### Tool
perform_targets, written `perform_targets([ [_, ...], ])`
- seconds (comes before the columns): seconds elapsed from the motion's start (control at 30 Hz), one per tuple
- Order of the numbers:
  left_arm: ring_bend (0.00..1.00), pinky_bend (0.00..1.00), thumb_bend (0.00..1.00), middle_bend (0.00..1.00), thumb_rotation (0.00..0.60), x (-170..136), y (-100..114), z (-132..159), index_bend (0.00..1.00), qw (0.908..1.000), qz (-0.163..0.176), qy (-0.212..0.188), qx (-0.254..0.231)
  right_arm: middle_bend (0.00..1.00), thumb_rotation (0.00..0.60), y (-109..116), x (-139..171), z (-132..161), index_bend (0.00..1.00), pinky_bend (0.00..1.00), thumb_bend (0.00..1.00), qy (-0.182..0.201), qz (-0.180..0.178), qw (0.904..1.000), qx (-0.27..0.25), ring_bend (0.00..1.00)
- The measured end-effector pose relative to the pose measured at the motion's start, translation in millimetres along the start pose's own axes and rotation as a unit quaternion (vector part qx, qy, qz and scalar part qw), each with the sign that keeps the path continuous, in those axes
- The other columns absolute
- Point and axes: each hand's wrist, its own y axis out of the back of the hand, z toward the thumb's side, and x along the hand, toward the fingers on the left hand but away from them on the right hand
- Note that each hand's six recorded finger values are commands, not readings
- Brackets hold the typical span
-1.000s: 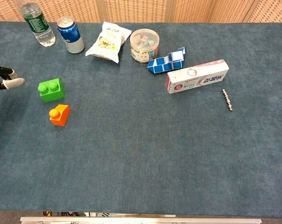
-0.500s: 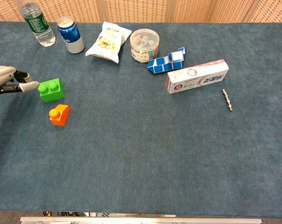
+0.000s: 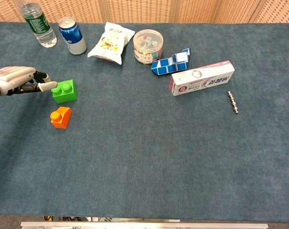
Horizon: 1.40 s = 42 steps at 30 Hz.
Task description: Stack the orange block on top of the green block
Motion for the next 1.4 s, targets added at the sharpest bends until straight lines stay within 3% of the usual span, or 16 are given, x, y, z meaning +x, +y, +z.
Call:
perform_targets([
  [0.43, 0.23, 0.22, 0.05, 0.34, 0.043, 24.1, 5.5, 50.4, 0.3, 0.9986, -0.004, -0.052, 0.001, 0.56, 0.6, -1.5, 2.0, -3.6, 0.59, 0.6, 0.42, -0.005, 0.001, 1.0, -0.002, 0.5],
  [0.93, 0.21, 0.21, 0.05, 0.31, 0.095, 43.2, 21.1, 89.6, 0.28, 0.9962, 0.01, -0.086, -0.001, 0.56, 0.6, -3.4, 3.6, -9.2, 0.59, 0.6, 0.42, -0.012, 0.002, 0.9999, -0.005, 0.5],
  [1.4, 0.2, 0.2, 0.05, 0.3, 0.153, 34.4, 23.6, 70.6, 0.27, 0.9974, 0.011, -0.072, -0.002, 0.56, 0.6, -5.1, 2.2, -9.5, 0.59, 0.6, 0.42, -0.01, 0.003, 0.9999, -0.008, 0.5],
])
